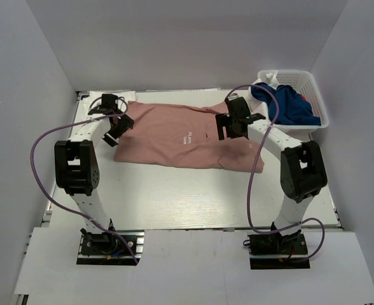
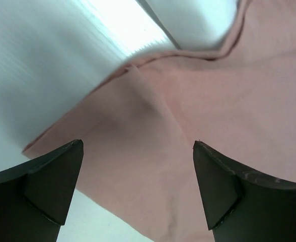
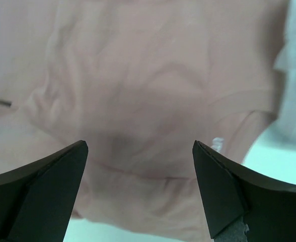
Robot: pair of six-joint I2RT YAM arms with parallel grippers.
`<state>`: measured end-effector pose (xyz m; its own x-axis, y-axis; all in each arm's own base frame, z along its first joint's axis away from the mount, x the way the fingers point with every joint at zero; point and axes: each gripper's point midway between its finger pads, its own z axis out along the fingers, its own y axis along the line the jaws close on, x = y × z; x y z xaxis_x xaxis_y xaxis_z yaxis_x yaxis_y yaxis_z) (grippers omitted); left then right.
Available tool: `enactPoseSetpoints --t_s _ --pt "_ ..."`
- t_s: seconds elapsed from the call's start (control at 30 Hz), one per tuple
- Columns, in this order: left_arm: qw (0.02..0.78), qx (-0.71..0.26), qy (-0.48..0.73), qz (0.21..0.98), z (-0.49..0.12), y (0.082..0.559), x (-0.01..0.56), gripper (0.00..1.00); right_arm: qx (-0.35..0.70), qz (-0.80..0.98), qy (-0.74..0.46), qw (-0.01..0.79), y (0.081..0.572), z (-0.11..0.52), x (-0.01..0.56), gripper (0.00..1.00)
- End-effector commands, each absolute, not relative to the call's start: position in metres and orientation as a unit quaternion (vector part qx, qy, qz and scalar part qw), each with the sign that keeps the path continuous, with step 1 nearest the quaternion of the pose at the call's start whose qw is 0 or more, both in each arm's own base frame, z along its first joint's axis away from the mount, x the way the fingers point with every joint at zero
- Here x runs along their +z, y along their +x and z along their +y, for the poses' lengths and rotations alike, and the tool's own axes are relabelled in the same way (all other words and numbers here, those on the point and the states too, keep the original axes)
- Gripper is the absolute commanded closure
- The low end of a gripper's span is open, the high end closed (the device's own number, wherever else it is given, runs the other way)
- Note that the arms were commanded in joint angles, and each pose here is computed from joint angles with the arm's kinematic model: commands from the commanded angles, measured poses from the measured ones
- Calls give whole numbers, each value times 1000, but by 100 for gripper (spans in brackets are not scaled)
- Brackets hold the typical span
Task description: Fold and stack the t-shirts
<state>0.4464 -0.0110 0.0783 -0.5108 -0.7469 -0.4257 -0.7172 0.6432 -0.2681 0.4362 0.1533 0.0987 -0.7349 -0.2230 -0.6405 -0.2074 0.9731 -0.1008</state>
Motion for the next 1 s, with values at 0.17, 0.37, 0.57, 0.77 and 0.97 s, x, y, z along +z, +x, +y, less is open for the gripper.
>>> enactPoseSetpoints --t_s 0.17,0.37,0.57,0.77,0.97 --pt "243 -86 -353 900 -55 447 38 0 78 939 -68 327 406 171 61 10" --pt "196 -27 -357 913 -44 403 9 0 82 954 -55 282 372 166 25 10" --pt "121 8 -365 923 -37 318 -7 0 68 984 -5 166 257 134 -22 10" --pt "124 21 -389 913 -26 239 16 0 93 976 1 194 201 126 11 10" --pt "175 -34 -397 900 -32 209 50 0 135 964 -20 230 178 139 52 10"
